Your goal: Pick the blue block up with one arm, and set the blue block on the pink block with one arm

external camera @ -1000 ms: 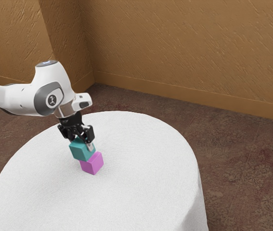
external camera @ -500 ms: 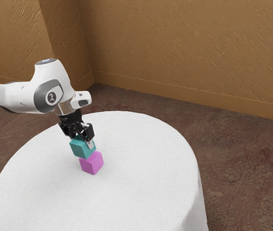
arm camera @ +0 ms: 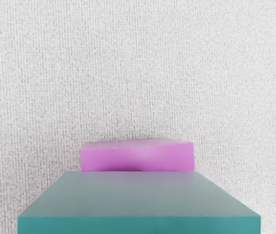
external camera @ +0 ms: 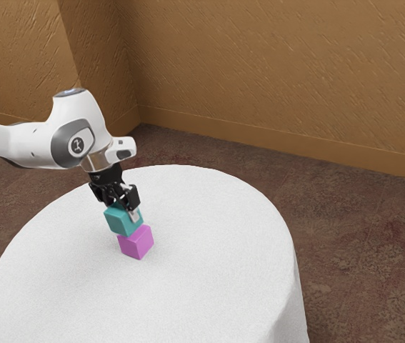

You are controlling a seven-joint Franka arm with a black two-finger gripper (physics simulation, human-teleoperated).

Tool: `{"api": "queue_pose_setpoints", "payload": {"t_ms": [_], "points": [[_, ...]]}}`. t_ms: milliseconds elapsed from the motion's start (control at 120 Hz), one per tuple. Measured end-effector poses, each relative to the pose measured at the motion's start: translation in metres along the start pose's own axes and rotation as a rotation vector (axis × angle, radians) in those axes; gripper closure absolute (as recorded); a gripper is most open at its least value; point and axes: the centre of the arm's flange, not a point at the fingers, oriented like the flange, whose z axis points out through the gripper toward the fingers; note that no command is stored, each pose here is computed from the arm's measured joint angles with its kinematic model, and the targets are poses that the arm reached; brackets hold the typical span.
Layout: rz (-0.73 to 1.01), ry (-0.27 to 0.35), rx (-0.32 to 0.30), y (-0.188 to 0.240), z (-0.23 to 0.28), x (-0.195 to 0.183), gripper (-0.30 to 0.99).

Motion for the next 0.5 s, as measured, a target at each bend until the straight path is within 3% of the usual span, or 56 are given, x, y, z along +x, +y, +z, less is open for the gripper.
{"api": "queue_pose_setpoints", "payload": {"t_ms": [500], "points": [[-0.012,-0.001,-0.017,0.0004,0.0036,0.0022,0.28]]}}
